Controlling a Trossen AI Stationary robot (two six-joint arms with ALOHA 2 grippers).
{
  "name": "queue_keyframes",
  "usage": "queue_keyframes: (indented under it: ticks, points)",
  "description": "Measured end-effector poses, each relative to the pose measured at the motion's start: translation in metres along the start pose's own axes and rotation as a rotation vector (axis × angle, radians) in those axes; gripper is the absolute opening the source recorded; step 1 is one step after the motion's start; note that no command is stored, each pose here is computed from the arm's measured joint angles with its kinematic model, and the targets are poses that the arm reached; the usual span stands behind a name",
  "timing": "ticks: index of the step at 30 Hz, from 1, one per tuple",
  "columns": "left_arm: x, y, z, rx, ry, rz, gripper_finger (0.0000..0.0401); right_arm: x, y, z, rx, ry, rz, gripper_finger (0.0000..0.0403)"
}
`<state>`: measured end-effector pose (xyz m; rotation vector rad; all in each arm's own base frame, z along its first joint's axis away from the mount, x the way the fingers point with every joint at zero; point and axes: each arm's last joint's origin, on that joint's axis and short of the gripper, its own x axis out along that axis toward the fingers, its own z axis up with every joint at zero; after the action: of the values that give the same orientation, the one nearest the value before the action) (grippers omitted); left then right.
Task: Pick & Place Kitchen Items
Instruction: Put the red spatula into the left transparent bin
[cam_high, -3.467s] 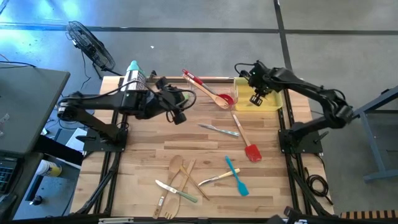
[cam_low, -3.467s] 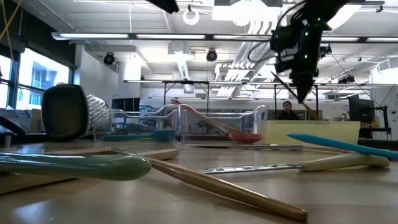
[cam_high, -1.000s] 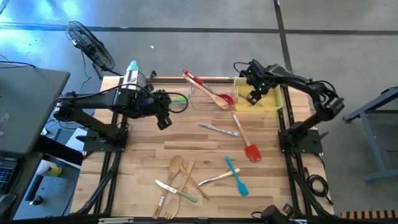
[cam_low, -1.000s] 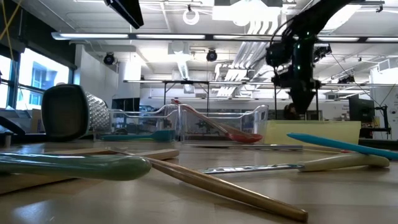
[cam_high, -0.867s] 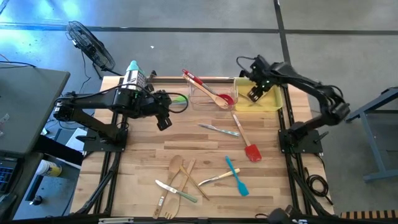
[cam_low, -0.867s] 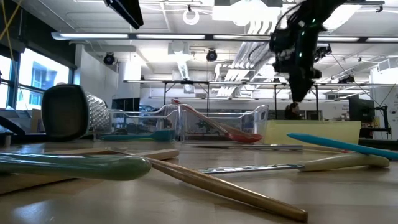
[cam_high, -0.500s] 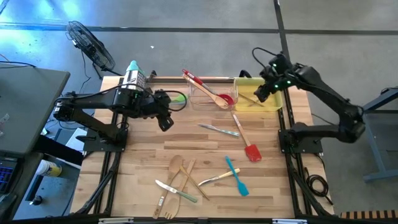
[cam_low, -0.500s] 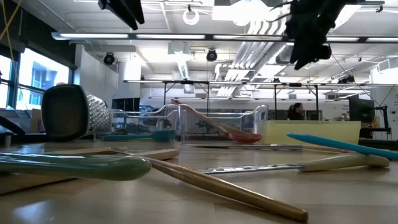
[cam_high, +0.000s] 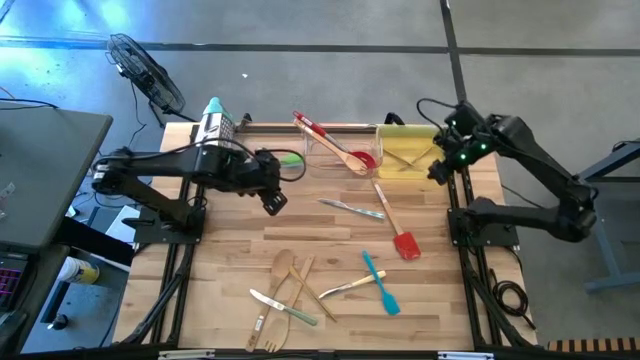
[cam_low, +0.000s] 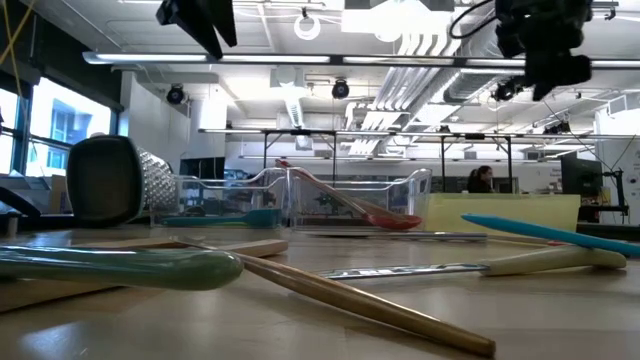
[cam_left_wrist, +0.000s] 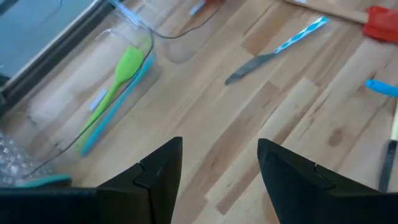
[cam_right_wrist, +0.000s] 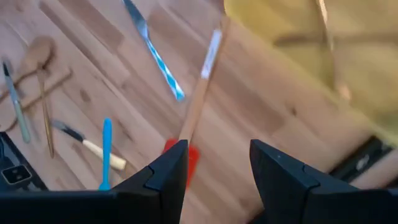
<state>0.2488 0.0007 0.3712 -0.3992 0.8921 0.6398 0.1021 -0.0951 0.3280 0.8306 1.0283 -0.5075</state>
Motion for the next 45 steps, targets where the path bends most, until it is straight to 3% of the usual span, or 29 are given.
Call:
queue_keyframes:
  ticks: [8, 17, 22, 29, 45]
  points:
    - [0.005, -0.006, -0.002, 0.152, 0.083, -0.092, 0.0200, 0.026, 0.005, -0.032, 0.179, 0.065, -0.027, 0.0164]
    - [0.003, -0.004, -0.008, 0.180, 0.186, -0.145, 0.0200, 0.071, 0.013, -0.047, 0.365, -0.014, -0.142, 0.0164]
    - [0.003, -0.004, -0.008, 0.182, 0.186, -0.145, 0.0200, 0.091, 0.027, -0.049, 0.329, -0.081, -0.127, 0.0164]
    - [0.003, -0.004, -0.008, 0.208, 0.184, -0.146, 0.0200, 0.109, 0.060, -0.058, 0.122, -0.203, -0.179, 0.0164]
    - [0.002, -0.007, -0.011, 0.264, 0.182, -0.156, 0.0200, 0.188, 0.096, -0.077, 0.104, 0.037, -0.298, 0.0164]
